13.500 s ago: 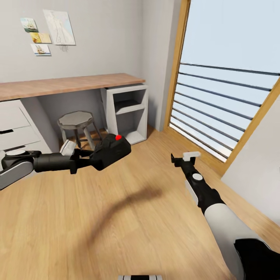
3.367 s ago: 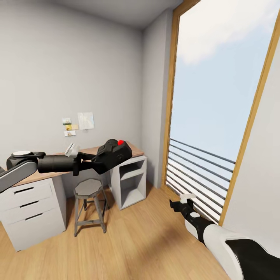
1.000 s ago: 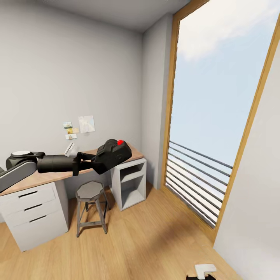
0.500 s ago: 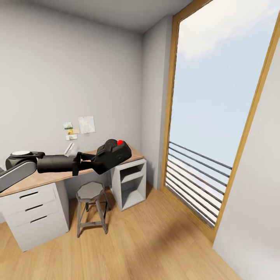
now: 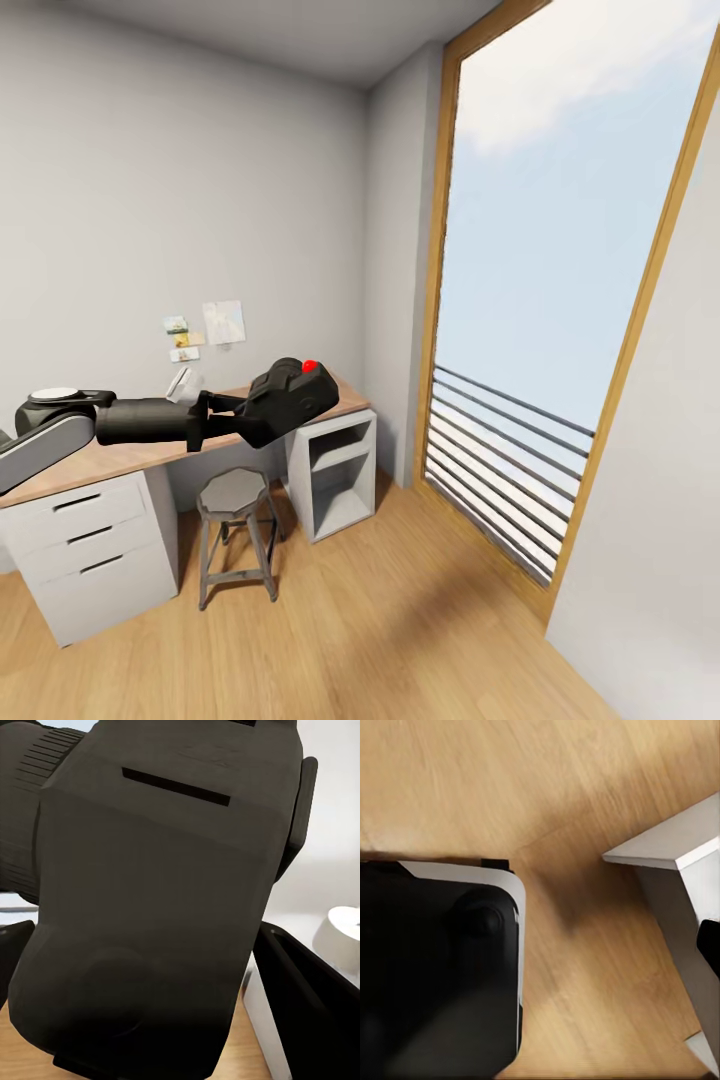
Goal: Attach the digital camera to the camera tripod in the bedroom.
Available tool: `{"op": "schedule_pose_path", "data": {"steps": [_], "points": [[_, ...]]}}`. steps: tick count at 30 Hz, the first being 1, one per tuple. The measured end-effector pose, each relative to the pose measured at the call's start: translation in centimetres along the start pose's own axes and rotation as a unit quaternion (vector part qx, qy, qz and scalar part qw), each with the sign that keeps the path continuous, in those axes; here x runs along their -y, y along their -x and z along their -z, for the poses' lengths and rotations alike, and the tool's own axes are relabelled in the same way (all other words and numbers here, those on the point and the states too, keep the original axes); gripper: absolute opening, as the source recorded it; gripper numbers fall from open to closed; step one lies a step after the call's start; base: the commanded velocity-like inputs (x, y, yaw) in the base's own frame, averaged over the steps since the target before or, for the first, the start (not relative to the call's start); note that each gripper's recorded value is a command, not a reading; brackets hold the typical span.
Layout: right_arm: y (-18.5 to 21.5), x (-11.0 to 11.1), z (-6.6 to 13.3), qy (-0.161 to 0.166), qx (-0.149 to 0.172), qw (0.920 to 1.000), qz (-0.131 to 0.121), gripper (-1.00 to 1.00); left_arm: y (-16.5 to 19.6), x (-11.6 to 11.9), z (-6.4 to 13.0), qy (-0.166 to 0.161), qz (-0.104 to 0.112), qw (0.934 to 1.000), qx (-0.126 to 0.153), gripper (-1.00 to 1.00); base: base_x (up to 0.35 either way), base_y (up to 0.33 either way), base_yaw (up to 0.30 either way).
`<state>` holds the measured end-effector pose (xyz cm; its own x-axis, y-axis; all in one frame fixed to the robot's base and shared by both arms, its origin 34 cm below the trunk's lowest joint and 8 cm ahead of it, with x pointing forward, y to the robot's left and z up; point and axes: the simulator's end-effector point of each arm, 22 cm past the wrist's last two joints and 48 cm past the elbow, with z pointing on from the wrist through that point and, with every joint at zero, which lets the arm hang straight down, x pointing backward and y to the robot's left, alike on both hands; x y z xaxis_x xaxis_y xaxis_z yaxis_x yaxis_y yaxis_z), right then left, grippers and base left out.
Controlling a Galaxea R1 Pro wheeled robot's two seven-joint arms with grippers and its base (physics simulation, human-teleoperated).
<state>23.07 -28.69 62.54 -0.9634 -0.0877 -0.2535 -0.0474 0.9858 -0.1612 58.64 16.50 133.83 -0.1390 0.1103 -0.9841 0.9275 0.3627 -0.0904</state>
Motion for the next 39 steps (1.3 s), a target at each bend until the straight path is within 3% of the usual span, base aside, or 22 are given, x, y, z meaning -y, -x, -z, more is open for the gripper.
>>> {"op": "schedule_pose_path", "data": {"steps": [3, 9, 13, 24, 39], "points": [[-0.3, 0.0, 0.2, 0.0, -0.004, 1.0, -0.006, 1.0, 0.2, 0.1, 0.0, 0.0, 0.0, 1.0, 0.0, -1.0, 0.0, 0.0, 0.0], [-0.8, 0.1, 0.6, -0.005, -0.012, 0.9978, -0.066, 1.0, 0.5, 0.4, 0.1, 0.0, 0.0, 1.0, 0.0, -1.0, 0.0, 0.0, 0.0], [-0.3, 0.2, 0.6, -0.008, -0.001, 0.9965, -0.083, 1.0, 0.5, 0.4, 0.1, 0.0, 0.0, 1.0, 0.0, -1.0, 0.0, 0.0, 0.0], [0.9, 0.6, 0.7, -0.013, 0.028, 0.995, -0.095, 1.0, 0.5, 0.4, 0.1, -0.001, 0.0, 1.0, 0.0, -1.0, 0.0, 0.0, 0.0], [0.5, 0.6, 0.6, -0.014, 0.023, 0.9951, -0.095, 1.0, -0.1, -0.1, -0.1, -0.001, 0.006, 1.0, -0.002, -1.0, 0.0, 0.0, 0.0]]}}
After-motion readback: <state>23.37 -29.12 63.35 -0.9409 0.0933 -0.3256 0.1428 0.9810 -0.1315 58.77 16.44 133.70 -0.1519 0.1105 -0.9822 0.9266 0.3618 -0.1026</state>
